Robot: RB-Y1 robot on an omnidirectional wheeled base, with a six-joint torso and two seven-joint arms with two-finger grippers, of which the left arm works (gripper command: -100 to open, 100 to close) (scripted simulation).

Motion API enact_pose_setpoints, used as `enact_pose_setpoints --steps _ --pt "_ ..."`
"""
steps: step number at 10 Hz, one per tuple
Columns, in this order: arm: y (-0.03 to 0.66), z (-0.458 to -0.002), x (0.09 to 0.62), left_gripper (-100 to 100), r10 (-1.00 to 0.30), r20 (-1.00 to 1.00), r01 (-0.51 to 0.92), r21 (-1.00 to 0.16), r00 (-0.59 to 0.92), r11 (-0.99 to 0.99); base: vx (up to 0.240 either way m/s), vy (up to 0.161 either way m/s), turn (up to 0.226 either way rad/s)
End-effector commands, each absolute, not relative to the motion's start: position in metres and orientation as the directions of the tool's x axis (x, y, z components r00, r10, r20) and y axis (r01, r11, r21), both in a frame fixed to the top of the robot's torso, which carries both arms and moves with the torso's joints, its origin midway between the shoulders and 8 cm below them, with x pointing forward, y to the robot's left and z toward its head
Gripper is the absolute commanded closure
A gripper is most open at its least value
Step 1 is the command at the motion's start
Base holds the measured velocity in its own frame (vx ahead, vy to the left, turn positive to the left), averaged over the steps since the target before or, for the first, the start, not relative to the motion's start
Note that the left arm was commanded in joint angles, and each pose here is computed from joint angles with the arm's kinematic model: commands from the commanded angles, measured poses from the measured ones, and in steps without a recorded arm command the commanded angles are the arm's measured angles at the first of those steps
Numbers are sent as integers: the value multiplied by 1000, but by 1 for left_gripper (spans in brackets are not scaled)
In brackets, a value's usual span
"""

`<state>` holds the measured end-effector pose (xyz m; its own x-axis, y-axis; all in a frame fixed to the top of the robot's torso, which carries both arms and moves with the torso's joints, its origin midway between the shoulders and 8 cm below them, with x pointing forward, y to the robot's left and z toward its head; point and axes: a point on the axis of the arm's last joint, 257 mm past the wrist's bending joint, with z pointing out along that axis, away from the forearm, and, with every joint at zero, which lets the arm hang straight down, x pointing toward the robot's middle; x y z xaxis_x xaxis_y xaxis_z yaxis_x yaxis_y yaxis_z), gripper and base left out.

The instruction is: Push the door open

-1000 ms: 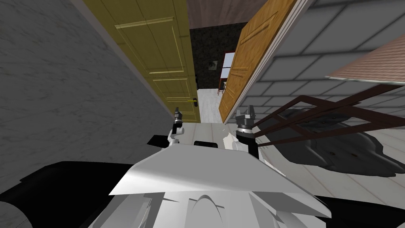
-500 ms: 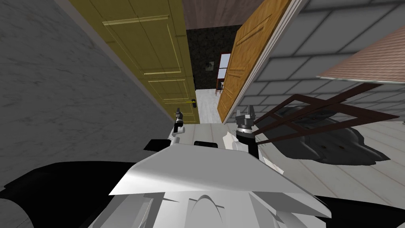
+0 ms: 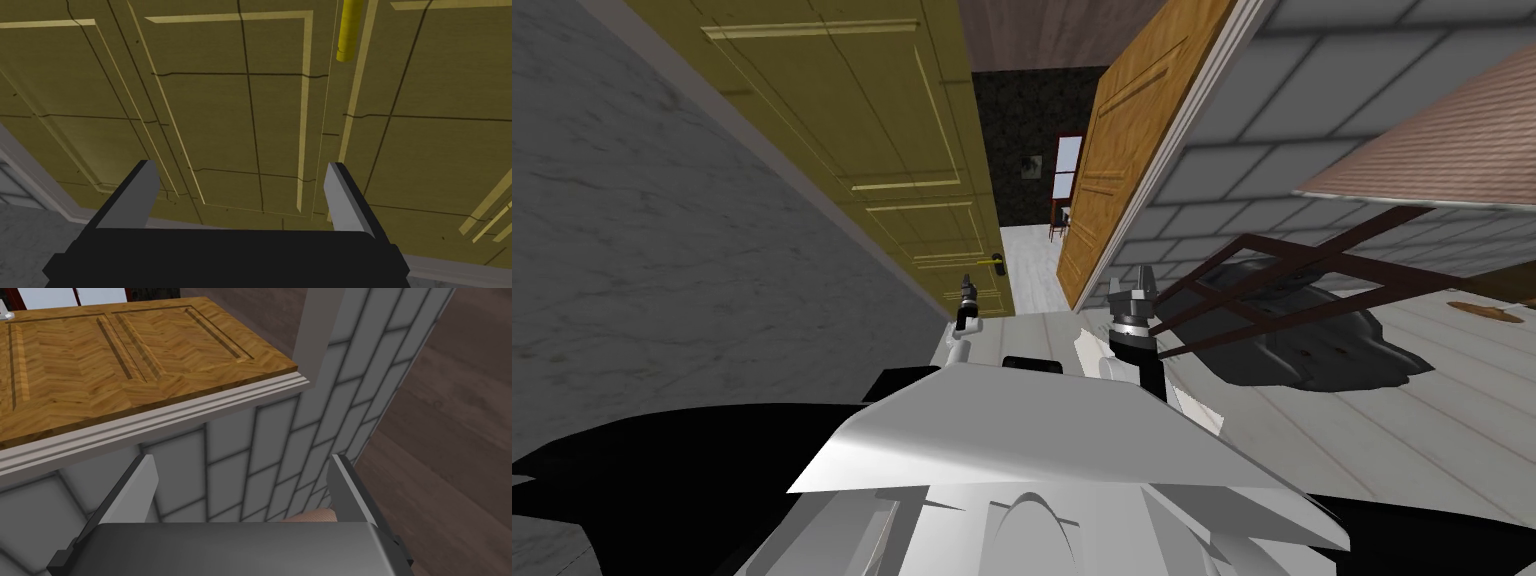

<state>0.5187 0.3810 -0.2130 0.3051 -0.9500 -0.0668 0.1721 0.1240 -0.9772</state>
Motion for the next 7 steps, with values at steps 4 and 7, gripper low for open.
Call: enact_pose_setpoints --steps 4,7 --pt "378 -243 537 -100 -948 -52 106 -990 314 89 64 85 -127" --pt "372 -260 546 -100 -949 -38 70 -996 314 63 57 75 -109"
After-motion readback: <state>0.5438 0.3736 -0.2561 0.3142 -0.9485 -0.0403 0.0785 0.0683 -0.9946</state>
